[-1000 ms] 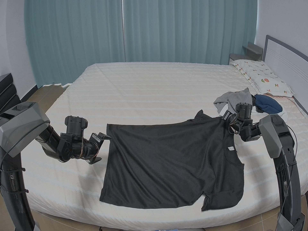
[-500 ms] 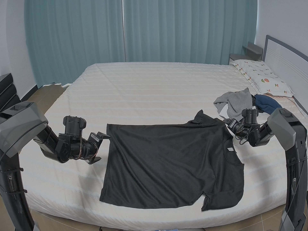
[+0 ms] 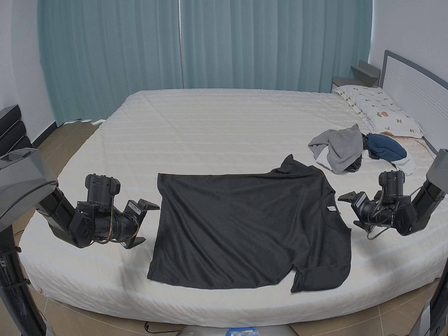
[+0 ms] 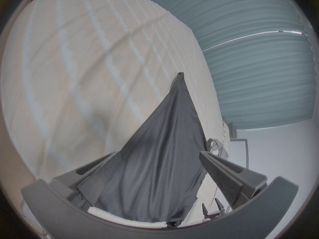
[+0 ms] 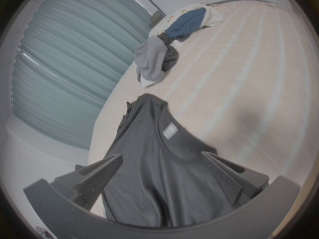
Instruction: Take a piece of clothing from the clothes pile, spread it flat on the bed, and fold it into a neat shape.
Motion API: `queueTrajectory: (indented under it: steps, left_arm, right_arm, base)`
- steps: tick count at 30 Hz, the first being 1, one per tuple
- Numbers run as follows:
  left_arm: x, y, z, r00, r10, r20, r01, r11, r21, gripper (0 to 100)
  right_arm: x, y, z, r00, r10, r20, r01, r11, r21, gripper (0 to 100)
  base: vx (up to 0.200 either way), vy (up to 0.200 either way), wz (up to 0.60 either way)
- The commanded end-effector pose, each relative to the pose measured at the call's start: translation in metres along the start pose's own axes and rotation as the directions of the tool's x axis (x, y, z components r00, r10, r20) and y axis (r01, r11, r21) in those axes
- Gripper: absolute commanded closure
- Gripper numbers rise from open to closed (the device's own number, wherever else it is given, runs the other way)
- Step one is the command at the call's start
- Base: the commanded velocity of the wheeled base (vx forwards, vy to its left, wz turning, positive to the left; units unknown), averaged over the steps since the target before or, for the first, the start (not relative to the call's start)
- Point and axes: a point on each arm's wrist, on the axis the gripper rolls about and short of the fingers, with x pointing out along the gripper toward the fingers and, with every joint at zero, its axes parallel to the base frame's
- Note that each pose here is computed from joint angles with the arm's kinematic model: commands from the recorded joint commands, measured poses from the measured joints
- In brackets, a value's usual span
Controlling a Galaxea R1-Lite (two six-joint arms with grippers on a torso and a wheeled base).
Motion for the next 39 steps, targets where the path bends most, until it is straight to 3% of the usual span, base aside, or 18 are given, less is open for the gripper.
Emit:
queueTrajectory:
  steps: [1,11,23,32,35,39]
  left_arm:
    - [-0.032,0.005,-0.029,0.999,0.001,-0.046,0.000,1.000,0.028,0]
    - [-0.031,0.003,-0.039,0.998,-0.013,-0.068,0.015,0.999,0.035,0]
    - [-0.030,0.002,-0.045,0.997,-0.006,-0.076,0.010,0.999,0.054,0]
    - [-0.031,0.017,-0.036,0.998,0.050,-0.032,-0.047,0.996,0.079,0]
    - [-0.035,0.030,-0.023,0.994,0.099,0.034,-0.103,0.986,0.128,0]
    - [-0.030,0.042,-0.020,0.988,0.149,0.042,-0.154,0.977,0.147,0]
  right_arm:
    - [-0.063,0.000,-0.025,0.997,0.077,-0.023,-0.077,0.997,0.002,0]
    - [-0.060,-0.008,-0.037,0.996,0.062,-0.068,-0.062,0.998,0.003,0]
    - [-0.056,-0.009,-0.050,0.990,0.054,-0.131,-0.057,0.998,-0.015,0]
    - [-0.057,-0.011,-0.053,0.989,0.046,-0.142,-0.049,0.999,-0.018,0]
    - [-0.057,-0.012,-0.056,0.988,0.040,-0.151,-0.044,0.999,-0.023,0]
    - [-0.057,-0.011,-0.059,0.986,0.040,-0.160,-0.045,0.999,-0.027,0]
  base:
    - [0.000,0.000,0.00]
    - [0.000,0.000,0.00]
    - [0.000,-0.200,0.00]
    - [0.000,0.000,0.00]
    - [0.000,0.000,0.00]
    - [0.000,0.000,0.00]
